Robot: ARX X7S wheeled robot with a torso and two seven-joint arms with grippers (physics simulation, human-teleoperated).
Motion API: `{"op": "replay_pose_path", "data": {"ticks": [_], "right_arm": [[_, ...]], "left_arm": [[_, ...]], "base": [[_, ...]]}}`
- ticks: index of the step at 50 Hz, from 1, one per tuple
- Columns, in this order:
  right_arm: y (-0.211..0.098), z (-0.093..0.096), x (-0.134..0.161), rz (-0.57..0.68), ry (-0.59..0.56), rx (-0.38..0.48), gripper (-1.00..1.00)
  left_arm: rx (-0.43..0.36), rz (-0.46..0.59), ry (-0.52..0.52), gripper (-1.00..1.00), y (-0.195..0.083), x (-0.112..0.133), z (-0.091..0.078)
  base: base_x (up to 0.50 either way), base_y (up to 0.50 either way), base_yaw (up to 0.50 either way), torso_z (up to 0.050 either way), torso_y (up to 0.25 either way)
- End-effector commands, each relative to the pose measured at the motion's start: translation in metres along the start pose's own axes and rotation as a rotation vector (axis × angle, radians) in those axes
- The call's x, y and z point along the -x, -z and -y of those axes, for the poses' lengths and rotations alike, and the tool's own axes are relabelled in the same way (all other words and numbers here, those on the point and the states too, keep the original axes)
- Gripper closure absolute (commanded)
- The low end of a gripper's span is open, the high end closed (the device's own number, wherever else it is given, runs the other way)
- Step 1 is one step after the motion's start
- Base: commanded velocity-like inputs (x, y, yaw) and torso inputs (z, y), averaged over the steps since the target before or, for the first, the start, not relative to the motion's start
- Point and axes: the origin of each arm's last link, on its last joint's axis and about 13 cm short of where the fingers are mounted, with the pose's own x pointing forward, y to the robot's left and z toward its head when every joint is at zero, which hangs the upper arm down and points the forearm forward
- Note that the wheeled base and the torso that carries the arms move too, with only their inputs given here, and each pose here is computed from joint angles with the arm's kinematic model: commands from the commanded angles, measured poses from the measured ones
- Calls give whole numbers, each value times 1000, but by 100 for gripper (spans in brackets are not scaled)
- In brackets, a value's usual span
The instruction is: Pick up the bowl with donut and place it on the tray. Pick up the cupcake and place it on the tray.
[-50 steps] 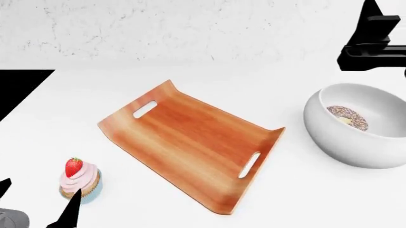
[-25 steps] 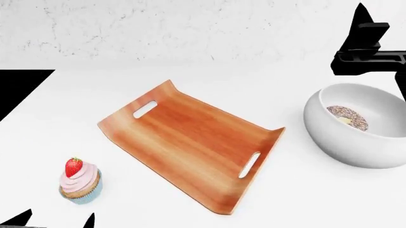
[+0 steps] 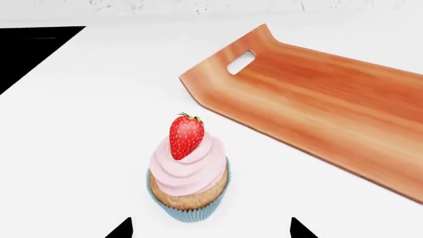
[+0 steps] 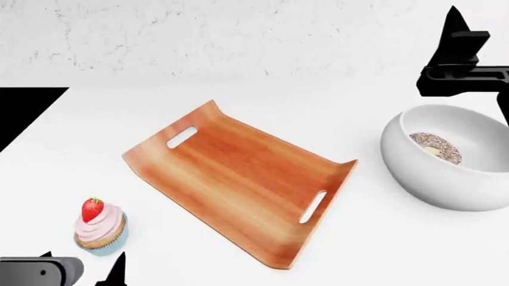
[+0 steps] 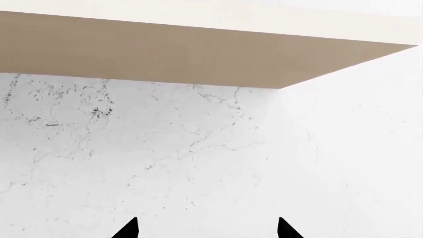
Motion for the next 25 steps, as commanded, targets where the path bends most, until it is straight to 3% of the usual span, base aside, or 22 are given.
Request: {"op": "replay_pose_path", "data": {"ticks": [1, 25], "right_arm": [[2, 2, 1, -3, 3, 1, -100], [6, 2, 0, -13, -4, 1, -100]], "left_arm": [[16, 3, -17, -100, -1, -10, -2], [21, -29, -58, -100, 3, -27, -5]], "base": [[0, 0, 0, 0, 0], [0, 0, 0, 0, 0]]}}
